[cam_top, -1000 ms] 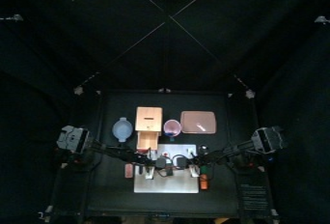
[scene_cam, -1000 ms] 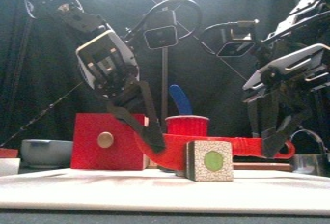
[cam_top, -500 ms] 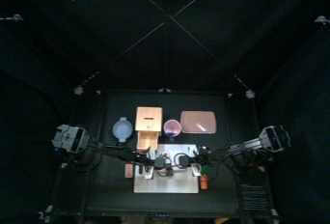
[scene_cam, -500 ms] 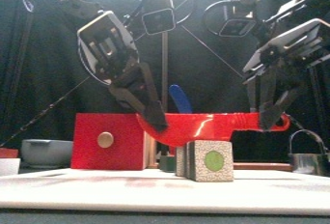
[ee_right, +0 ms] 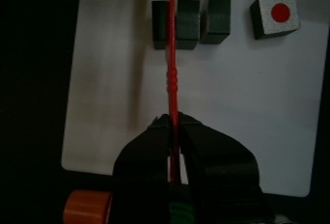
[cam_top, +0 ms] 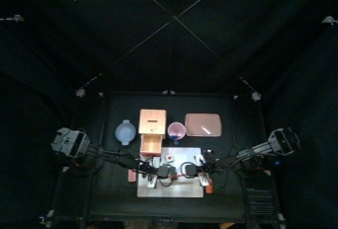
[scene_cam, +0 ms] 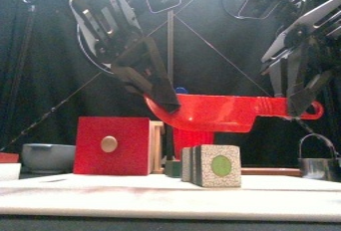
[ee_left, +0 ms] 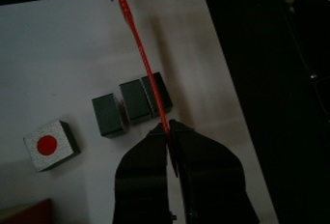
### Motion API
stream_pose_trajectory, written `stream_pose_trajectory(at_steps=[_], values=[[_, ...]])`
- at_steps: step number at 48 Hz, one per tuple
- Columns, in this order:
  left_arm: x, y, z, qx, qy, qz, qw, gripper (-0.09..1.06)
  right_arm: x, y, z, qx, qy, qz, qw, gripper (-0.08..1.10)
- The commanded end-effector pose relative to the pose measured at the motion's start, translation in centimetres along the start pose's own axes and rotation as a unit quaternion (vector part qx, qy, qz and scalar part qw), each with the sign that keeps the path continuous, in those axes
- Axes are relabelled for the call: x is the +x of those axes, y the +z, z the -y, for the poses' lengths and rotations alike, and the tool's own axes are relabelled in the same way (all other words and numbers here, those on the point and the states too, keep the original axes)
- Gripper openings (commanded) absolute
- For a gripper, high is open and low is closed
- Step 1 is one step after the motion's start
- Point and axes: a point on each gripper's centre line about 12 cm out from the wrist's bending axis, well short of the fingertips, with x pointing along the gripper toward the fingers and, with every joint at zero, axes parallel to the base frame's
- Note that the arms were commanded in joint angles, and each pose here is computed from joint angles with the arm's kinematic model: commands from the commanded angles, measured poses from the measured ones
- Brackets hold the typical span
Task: Place sushi on board then cut the sushi with the knife then place the pieces on the plate
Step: Cut the sushi into 4 pieces
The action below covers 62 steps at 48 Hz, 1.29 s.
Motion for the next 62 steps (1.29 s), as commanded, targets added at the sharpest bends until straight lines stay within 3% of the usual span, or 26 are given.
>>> stream_pose_trajectory(at_steps=[1, 14, 31, 43, 62], values=[[-0.5, 2.4, 0.8, 0.007, -0.005, 0.042, 0.9991, 0.31, -0.9, 1.5, 0.1, 0.005, 0.002, 0.029, 1.000, 0.42], [-0.3, 2.2, 0.6, 0.008, -0.003, 0.042, 0.9991, 0.30, -0.9, 1.6, 0.4, 0.000, -0.002, 0.028, 1.000, 0.42], [0.8, 1.0, 0.2, 0.007, 0.000, 0.021, 0.9997, 0.30, 0.4, 1.3, 0.6, -0.011, -0.007, 0.016, 1.000, 0.42], [0.1, 1.5, 0.1, 0.008, 0.001, 0.029, 0.9996, 0.31, 0.0, 1.8, 1.3, -0.011, -0.017, 0.023, 1.000, 0.42], [-0.2, 1.3, 0.0, 0.007, 0.002, 0.031, 0.9995, 0.30, -0.2, 1.8, 1.7, -0.014, -0.022, 0.025, 0.999, 0.42]])
